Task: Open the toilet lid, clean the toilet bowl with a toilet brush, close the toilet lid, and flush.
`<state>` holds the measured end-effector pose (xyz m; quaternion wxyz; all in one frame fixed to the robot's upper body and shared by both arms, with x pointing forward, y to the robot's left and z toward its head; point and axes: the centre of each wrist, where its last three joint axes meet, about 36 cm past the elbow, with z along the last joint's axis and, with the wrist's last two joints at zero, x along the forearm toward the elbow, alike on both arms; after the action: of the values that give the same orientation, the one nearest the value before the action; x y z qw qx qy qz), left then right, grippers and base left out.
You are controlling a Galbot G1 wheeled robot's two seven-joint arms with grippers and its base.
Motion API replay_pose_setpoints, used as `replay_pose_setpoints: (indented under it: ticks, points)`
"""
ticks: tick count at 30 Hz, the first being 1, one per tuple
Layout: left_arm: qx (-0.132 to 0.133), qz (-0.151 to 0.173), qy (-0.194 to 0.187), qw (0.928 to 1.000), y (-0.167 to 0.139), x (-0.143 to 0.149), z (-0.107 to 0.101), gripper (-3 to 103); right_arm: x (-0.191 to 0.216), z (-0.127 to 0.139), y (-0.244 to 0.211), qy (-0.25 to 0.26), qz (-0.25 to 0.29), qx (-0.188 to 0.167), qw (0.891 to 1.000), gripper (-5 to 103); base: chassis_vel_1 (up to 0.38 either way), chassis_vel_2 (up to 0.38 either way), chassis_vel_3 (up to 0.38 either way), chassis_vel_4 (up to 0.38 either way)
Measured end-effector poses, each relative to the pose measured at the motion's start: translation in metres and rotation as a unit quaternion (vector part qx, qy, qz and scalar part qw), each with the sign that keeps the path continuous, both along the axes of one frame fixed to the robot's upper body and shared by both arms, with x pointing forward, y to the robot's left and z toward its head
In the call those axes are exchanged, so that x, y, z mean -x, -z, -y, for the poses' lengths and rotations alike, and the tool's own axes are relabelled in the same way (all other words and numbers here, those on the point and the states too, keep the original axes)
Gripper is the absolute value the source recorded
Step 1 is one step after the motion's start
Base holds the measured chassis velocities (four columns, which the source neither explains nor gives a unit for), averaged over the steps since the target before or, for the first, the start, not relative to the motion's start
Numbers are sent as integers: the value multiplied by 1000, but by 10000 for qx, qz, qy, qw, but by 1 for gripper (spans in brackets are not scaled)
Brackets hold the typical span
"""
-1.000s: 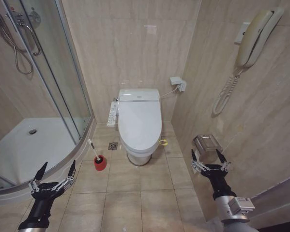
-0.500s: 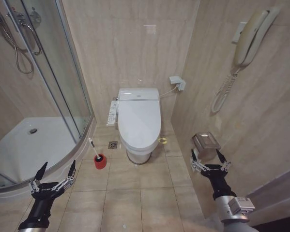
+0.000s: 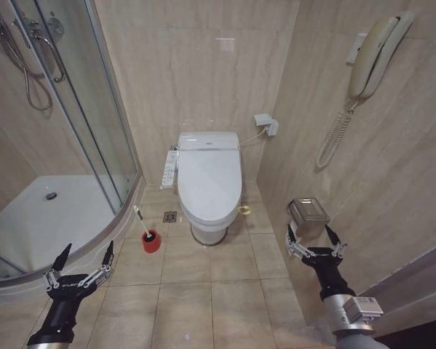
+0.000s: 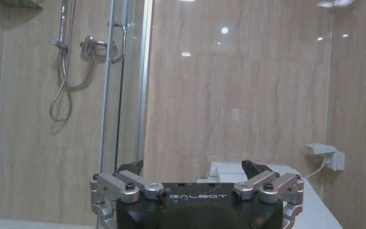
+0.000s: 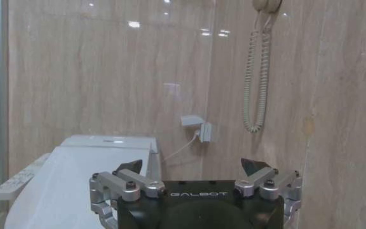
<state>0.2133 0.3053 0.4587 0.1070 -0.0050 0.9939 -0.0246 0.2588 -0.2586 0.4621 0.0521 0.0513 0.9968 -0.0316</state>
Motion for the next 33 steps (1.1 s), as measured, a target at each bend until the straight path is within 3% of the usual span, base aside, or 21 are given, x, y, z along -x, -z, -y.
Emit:
replay_pose_setpoints:
  ticks: [33]
  points:
    - [0,-1,0,10000,0,0,0,100,0,0,0,0,-1,0,10000,100,-25,20,21,-21]
